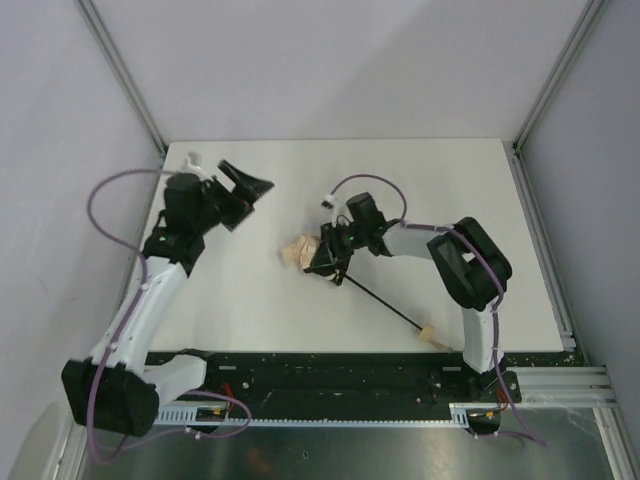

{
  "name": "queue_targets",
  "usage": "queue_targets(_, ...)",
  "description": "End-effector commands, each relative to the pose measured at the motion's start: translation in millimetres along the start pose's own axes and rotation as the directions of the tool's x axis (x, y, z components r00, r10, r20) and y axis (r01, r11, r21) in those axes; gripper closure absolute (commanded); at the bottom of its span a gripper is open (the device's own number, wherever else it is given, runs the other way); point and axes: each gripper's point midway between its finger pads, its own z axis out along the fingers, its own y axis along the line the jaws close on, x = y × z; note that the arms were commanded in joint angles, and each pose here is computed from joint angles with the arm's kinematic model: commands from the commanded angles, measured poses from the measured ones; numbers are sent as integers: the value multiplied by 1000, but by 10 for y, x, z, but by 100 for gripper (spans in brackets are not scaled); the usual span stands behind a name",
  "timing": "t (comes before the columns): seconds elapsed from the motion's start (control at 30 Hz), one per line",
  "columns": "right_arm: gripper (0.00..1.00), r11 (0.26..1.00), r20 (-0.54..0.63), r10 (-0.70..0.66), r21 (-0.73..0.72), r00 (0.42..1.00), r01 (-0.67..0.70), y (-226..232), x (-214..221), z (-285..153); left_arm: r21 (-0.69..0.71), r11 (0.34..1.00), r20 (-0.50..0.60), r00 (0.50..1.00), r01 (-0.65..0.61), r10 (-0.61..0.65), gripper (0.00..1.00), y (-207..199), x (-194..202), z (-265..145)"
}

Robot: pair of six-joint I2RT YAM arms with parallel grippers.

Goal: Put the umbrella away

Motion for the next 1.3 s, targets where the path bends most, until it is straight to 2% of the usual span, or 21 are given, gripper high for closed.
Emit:
queue_targets(0.0, 100, 948, 66, 136, -300, 989, -110, 602, -547, -672, 199, 941, 135, 959, -272, 249, 1, -732, -334, -451)
queue_targets(0.17, 100, 914, 189, 164, -397, 968, -78, 690, -1050, -1385, 329, 881, 40, 937, -340, 347, 1, -975, -170, -481)
queue_targets(0.3, 100, 916, 247, 126, -401, 961, -17, 789, -1177, -1739, 414, 842, -77, 908, -346, 411, 1, -955, 66, -388)
queue_targets(0.4, 100, 916, 262, 96, -400, 960, 18, 906, -1183, -1890, 475, 816, -158, 879, -331, 449, 1, -935, 296, -346)
queue_targets(0.53, 100, 926, 282, 51, -374, 958, 60, 1024, -1159, -2017, 522, 782, -215, 836, -339, 506, 1, -971, 633, -307)
queue_targets(0.63, 100, 931, 274, 43, -359, 961, 61, 1055, -1110, -2049, 525, 775, -221, 824, -350, 522, 0, -998, 760, -281)
queue_targets(0.77, 100, 940, 266, 36, -336, 963, 57, 1050, -1059, -2042, 508, 774, -193, 826, -378, 530, 6, -1006, 799, -278)
queue_targets(0.87, 100, 939, 270, 18, -336, 963, 77, 1135, -1049, -2047, 456, 800, -181, 840, -389, 512, 18, -925, 770, -184)
queue_targets(1.0, 100, 941, 254, -6, -325, 967, 91, 1262, -963, -2038, 387, 839, -184, 860, -383, 477, 42, -809, 689, -30)
queue_targets(1.1, 100, 952, 235, -28, -290, 972, 98, 1252, -851, -2070, 303, 875, -125, 895, -377, 428, 60, -644, 424, -19)
queue_targets(1.2, 100, 961, 197, -42, -261, 979, 94, 1233, -692, -2132, 252, 887, -54, 910, -386, 411, 76, -491, 126, -94)
queue_targets(1.27, 100, 965, 185, -60, -242, 981, 105, 1245, -617, -2171, 239, 898, -44, 920, -369, 389, 87, -400, 8, -128)
